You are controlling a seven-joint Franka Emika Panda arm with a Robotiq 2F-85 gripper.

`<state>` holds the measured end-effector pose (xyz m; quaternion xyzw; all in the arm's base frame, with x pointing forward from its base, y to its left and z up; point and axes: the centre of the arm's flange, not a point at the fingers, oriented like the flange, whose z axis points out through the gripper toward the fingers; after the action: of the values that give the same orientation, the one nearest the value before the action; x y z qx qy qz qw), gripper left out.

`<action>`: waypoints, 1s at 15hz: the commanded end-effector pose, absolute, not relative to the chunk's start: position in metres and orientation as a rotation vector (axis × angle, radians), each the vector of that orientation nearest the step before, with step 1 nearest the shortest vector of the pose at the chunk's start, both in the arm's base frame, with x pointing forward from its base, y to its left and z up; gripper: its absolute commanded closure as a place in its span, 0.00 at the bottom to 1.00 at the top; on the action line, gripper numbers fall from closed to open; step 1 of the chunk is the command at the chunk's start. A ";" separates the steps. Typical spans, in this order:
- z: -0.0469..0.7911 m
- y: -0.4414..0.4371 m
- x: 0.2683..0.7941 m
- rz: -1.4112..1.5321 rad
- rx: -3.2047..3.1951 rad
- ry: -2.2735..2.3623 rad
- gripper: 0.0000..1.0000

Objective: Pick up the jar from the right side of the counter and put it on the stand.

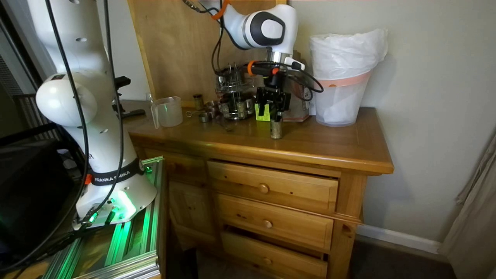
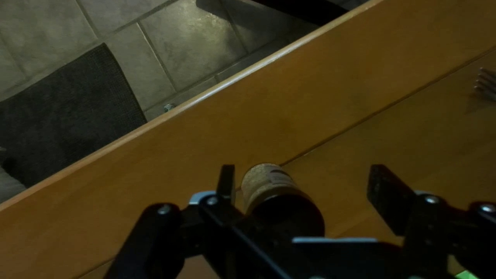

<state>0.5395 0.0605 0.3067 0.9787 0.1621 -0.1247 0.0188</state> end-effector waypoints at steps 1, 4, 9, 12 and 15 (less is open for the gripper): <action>0.307 0.063 0.549 -0.352 3.063 0.534 0.42; 0.302 0.069 0.556 -0.342 3.053 0.558 0.64; 0.303 0.076 0.562 -0.324 3.036 0.567 0.84; 0.307 0.074 0.561 -0.312 3.038 0.553 0.27; 0.307 0.075 0.562 -0.302 3.052 0.559 0.06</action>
<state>0.5542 0.0738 0.3076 0.9786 0.1754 -0.1056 0.0181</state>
